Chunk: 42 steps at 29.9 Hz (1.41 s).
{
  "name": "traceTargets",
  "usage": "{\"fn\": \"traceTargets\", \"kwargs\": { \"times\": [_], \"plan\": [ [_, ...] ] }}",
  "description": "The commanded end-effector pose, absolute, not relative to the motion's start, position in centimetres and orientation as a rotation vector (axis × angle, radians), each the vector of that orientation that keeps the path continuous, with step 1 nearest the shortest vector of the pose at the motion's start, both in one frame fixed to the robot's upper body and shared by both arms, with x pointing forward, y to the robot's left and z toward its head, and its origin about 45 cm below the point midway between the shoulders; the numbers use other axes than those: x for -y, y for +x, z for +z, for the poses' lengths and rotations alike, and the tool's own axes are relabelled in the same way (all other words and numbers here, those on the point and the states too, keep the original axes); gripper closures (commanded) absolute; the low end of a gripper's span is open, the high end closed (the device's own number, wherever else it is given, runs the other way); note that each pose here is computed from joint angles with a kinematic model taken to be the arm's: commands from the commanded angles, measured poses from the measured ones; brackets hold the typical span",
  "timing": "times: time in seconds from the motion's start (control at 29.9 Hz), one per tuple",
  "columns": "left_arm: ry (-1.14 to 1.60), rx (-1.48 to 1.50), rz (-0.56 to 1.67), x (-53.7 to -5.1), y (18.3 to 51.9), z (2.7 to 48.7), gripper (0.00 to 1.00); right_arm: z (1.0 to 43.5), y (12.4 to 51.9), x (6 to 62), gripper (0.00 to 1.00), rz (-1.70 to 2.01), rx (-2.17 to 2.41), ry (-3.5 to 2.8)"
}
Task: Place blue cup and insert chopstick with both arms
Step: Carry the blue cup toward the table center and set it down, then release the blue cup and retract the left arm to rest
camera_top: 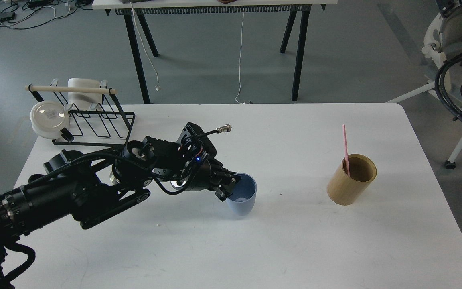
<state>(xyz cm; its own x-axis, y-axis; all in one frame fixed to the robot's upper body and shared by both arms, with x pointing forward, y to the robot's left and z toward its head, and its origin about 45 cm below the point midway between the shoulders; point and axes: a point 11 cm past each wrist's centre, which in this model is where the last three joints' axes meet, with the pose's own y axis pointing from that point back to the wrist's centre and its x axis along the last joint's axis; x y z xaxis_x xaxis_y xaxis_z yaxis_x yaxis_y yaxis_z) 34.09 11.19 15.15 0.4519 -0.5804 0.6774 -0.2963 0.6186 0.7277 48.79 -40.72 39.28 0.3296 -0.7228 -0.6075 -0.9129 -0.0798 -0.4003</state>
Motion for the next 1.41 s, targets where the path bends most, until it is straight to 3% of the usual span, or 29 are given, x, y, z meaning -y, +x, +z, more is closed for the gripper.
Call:
{"fn": "traceTargets", "kwargs": {
  "times": [0.0, 0.5, 0.7, 0.9, 1.0, 1.11, 1.37],
  "plan": [
    [0.933, 1.124, -0.213, -11.0, 33.9, 14.9, 0.94, 39.2, 48.9, 40.4, 0.01, 0.326, -1.447, -1.865],
    [0.947, 1.122, -0.208, -11.5, 34.0, 14.8, 0.88, 39.3, 48.8, 40.6, 0.01, 0.321, -1.451, -1.868],
    [0.932, 1.129, -0.202, -11.3, 34.0, 15.3, 0.69, 39.4, 48.7, 40.9, 0.01, 0.313, -1.455, -1.869],
    [0.875, 1.159, -0.144, -10.6, 34.7, 17.7, 0.62, 39.1, 48.6, 41.0, 0.01, 0.316, -1.459, -1.875],
    [0.807, 1.185, -0.064, -10.2, 35.8, 20.7, 0.48, 40.0, 48.1, 41.7, 0.01, 0.276, -1.468, -1.898],
    [0.770, 1.193, 0.069, -10.6, 37.8, 23.7, 0.06, 40.9, 47.1, 42.4, 0.01, 0.221, -1.484, -1.954],
    [0.427, 0.840, 0.435, -13.4, 41.9, 30.3, 0.02, 41.9, 45.4, 43.0, 0.02, 0.077, -1.589, -2.183]
  ]
}}
